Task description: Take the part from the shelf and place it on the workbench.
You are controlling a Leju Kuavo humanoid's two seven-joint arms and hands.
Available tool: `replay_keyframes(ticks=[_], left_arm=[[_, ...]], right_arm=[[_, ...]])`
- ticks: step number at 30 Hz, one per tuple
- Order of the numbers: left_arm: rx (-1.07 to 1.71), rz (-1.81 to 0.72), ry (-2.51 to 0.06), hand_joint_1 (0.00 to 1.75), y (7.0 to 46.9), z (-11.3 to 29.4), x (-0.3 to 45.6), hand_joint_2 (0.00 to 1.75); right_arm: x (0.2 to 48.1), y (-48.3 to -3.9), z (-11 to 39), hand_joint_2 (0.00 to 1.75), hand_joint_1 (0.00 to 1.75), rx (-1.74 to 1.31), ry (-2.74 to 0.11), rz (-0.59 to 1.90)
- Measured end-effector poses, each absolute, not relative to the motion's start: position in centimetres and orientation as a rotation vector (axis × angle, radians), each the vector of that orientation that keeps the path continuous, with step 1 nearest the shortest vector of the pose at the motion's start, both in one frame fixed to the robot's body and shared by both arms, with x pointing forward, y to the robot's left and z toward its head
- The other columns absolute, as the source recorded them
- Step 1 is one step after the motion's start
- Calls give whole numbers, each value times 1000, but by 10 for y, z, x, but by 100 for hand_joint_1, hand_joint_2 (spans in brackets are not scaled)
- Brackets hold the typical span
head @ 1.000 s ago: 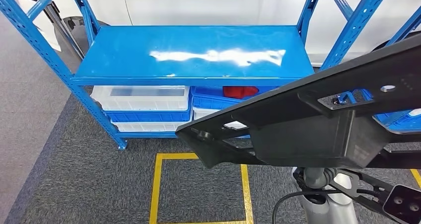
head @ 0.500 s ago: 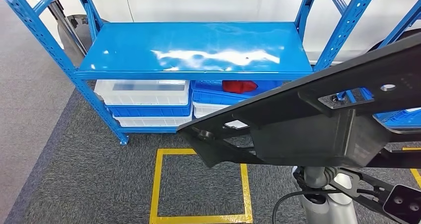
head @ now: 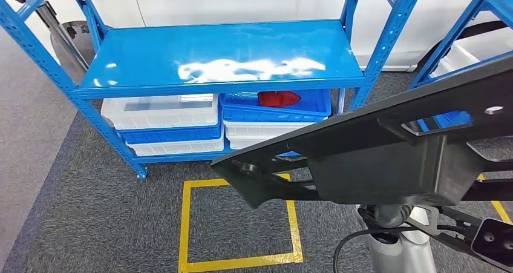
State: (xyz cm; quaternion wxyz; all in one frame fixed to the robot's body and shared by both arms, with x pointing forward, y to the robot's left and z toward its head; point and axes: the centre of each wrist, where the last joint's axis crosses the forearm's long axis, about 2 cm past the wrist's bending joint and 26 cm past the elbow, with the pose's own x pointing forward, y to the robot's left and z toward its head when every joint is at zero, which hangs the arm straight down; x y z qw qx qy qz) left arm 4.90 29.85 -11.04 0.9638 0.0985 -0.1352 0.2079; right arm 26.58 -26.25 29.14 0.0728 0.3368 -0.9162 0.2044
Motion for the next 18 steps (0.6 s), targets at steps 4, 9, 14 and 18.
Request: replay_keyframes(ticks=[4,9,14,18], left_arm=[[244,427,-278,0,300,-110,50,175],[293,431,-277,0,302,-110,49,175],[294,426,-288,0,309,-110,49,175],[293,424,-302,0,314,-109,51,175]], right_arm=[[267,-266,293,175,175,1019,-2757,616],[268,-268,291,175,175,1005,-2764,586],[264,-269,288,175,175,952,-2772,570],[259,-271,286,175,175,917,-2782,564]])
